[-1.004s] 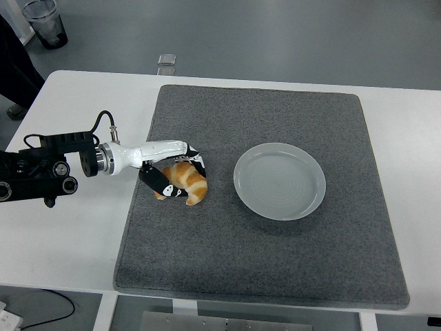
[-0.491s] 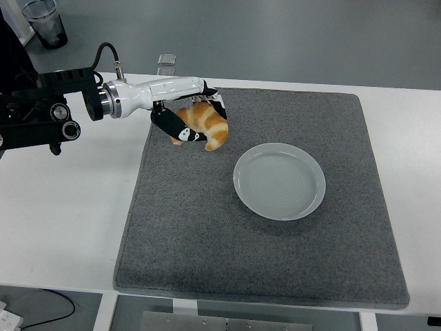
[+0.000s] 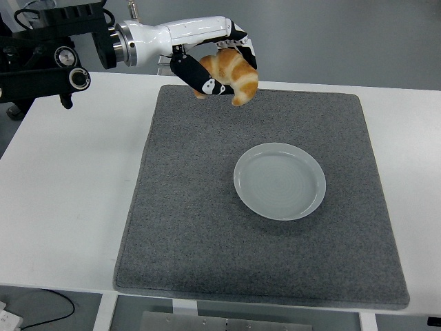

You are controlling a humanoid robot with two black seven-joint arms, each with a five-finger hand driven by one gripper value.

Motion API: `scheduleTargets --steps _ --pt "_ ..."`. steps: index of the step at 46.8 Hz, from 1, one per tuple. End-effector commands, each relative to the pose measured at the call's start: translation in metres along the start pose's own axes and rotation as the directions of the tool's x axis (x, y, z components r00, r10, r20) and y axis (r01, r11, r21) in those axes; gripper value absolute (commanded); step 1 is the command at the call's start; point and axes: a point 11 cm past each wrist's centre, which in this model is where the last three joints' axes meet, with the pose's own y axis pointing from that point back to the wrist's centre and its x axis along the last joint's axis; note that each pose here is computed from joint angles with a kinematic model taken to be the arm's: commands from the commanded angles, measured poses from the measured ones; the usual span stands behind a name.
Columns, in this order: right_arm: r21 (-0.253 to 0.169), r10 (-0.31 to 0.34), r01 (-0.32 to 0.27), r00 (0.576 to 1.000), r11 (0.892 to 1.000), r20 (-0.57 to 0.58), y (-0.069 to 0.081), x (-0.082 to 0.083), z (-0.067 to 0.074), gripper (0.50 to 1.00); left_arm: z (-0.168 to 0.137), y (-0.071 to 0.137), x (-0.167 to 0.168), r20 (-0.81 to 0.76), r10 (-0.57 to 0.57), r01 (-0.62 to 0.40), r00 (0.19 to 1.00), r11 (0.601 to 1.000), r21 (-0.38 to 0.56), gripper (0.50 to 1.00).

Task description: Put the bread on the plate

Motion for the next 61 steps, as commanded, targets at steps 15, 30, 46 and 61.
scheduleTargets --steps 15,30,46,61 --pt "0.0 0.0 0.0 1.0 1.0 0.0 0.0 0.0 0.0 0.952 0.014 -0.055 -0.026 0.033 -0.037 0.039 0.999 0.998 -0.046 0.5" --pt "0.0 0.001 -0.001 1.0 1.0 0.0 0.0 0.0 0.0 0.952 0.03 -0.099 -0.07 0.044 -0.09 0.094 0.995 0.992 -0.085 0.5" --pt "0.0 0.0 0.0 1.0 1.0 0.0 0.0 0.0 0.0 0.952 0.021 -0.111 -0.131 0.028 -0.191 0.192 0.981 0.979 -0.071 0.5" --pt "0.0 0.001 -0.001 1.0 1.0 0.0 0.0 0.0 0.0 0.952 -0.004 -0.1 -0.163 0.057 -0.24 0.241 0.969 0.97 -0.03 0.5"
